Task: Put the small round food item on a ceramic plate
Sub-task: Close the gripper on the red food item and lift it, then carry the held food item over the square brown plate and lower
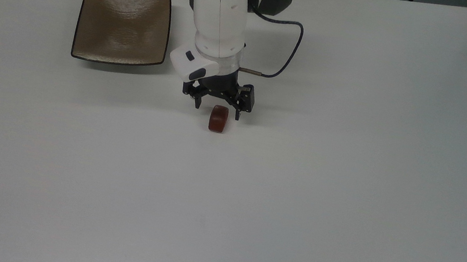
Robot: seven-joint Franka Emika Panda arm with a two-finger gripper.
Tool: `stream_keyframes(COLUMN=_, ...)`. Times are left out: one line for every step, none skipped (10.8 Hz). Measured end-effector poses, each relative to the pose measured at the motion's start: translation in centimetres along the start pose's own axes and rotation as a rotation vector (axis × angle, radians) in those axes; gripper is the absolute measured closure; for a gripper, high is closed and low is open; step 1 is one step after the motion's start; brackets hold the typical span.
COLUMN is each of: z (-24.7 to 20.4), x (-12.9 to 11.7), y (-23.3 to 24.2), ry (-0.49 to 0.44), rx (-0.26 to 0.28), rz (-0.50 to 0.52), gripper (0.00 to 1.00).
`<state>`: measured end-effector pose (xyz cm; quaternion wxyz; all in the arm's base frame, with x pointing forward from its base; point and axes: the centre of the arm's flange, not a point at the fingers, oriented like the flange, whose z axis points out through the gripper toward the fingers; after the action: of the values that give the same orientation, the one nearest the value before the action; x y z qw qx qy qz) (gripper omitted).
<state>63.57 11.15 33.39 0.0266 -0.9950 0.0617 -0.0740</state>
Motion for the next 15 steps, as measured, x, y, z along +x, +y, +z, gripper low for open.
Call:
stream_keyframes(z=0.9, x=-0.2, y=-0.1, ry=-0.012, rx=-0.010, rz=-0.009, gripper=0.06)
stream_keyframes(z=1.6, x=-0.3, y=0.0, ry=-0.018, rx=-0.023, rz=-0.019, gripper=0.07)
stream_keyframes(z=1.8, x=-0.3, y=0.0, ry=-0.019, rx=-0.029, rz=-0.025, gripper=0.16)
stream_keyframes(z=1.7, x=-0.3, y=0.0, ry=-0.018, rx=-0.030, rz=-0.026, gripper=0.30)
stream_keyframes(z=1.7, x=-0.2, y=-0.1, ry=-0.017, rx=-0.030, rz=-0.027, gripper=0.48)
stream_keyframes(z=1.5, x=-0.1, y=-0.1, ry=-0.013, rx=-0.029, rz=-0.027, gripper=0.65)
stream_keyframes(z=1.2, x=0.1, y=-0.1, ry=-0.007, rx=-0.027, rz=-0.027, gripper=0.75)
stream_keyframes(z=0.6, x=0.3, y=-0.2, ry=0.004, rx=-0.024, rz=-0.026, gripper=0.77)
stream_keyframes(z=-0.5, x=0.3, y=-0.2, ry=0.004, rx=-0.026, rz=-0.026, gripper=0.78)
stream_keyframes(z=-2.0, x=0.0, y=0.1, ry=-0.022, rx=-0.040, rz=-0.027, gripper=0.77)
stream_keyframes(z=-4.4, x=-0.7, y=0.6, ry=-0.074, rx=-0.064, rz=-0.047, gripper=0.75)
stream_keyframes(z=-6.5, x=-1.3, y=1.0, ry=-0.111, rx=-0.079, rz=-0.079, gripper=0.75)
stream_keyframes(z=-8.4, x=-2.1, y=1.4, ry=-0.154, rx=-0.092, rz=-0.123, gripper=0.75)
stream_keyframes(z=-10.0, x=-2.9, y=2.4, ry=-0.197, rx=-0.113, rz=-0.162, gripper=0.75)
stream_keyframes(z=-11.3, x=-3.4, y=3.7, ry=-0.230, rx=-0.136, rz=-0.194, gripper=0.75)
